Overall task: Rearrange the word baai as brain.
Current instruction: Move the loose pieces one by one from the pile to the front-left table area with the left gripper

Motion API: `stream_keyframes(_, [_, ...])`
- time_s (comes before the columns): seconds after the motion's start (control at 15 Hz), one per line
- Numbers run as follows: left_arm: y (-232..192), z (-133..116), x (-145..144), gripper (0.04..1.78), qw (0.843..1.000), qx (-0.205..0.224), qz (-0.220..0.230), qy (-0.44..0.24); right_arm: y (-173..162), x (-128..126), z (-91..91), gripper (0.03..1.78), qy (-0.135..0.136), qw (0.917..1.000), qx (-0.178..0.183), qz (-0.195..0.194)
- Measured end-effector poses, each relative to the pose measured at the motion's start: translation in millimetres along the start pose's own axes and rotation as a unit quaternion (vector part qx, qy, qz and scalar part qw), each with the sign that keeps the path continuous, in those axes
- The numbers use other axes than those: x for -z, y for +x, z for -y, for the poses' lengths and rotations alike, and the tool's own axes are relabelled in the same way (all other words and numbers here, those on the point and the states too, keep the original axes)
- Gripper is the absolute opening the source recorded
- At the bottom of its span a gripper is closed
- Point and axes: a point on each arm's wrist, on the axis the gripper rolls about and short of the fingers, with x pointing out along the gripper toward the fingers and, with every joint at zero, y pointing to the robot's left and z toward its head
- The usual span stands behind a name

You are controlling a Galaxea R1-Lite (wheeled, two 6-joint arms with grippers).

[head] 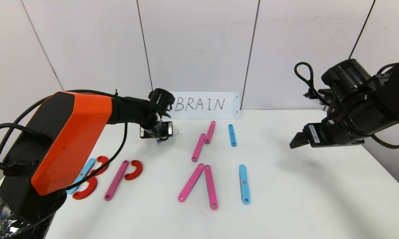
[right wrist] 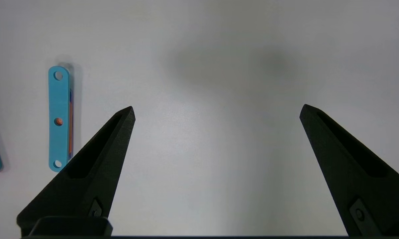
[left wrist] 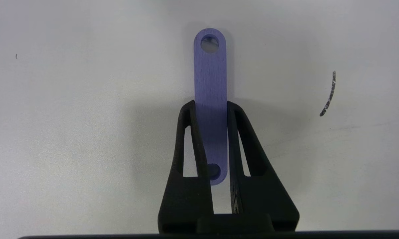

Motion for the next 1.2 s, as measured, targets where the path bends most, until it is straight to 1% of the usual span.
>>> stream_keyframes(0.2, [-3.7,-0.6,-1.3,0.19,1.0,0.001,0.001,-0.002,-0.2,0.0,-0.1,1.74,0.0,1.0,0.0,0.0])
stream_keyframes(0.33, [-16.6,-3.2,-5.0,0.19,1.0,0.002,0.002,-0.007,-0.2,0.0,-0.1,1.74,0.0,1.0,0.0,0.0])
stream_keyframes(0.47, [-40.2,-9.0,-9.3,0.19,1.0,0.003,0.003,-0.012,-0.2,0.0,-0.1,1.74,0.0,1.0,0.0,0.0])
stream_keyframes(0.67, [-81.9,-20.7,-5.9,0.19,1.0,0.004,0.0,-0.025,-0.7,0.3,-1.5,1.74,-0.002,1.0,-0.002,0.001])
stream_keyframes(0.8, [-107.5,-30.2,4.9,0.19,0.999,0.0,-0.007,-0.049,-1.8,1.0,-3.9,1.74,-0.006,1.0,-0.004,0.001])
stream_keyframes(0.93, [-126.1,-41.0,20.2,0.19,0.996,-0.013,-0.016,-0.081,-3.1,2.7,-6.6,1.74,-0.01,0.9999,-0.006,0.001])
stream_keyframes(1.07, [-139.0,-49.2,40.3,0.19,0.991,-0.031,-0.029,-0.126,-4.3,4.5,-9.1,1.74,-0.014,0.9999,-0.009,0.0])
stream_keyframes(1.2, [-147.7,-52.3,61.1,0.19,0.983,-0.054,-0.035,-0.172,-5.6,6.0,-11.9,1.74,-0.019,0.9998,-0.011,0.0])
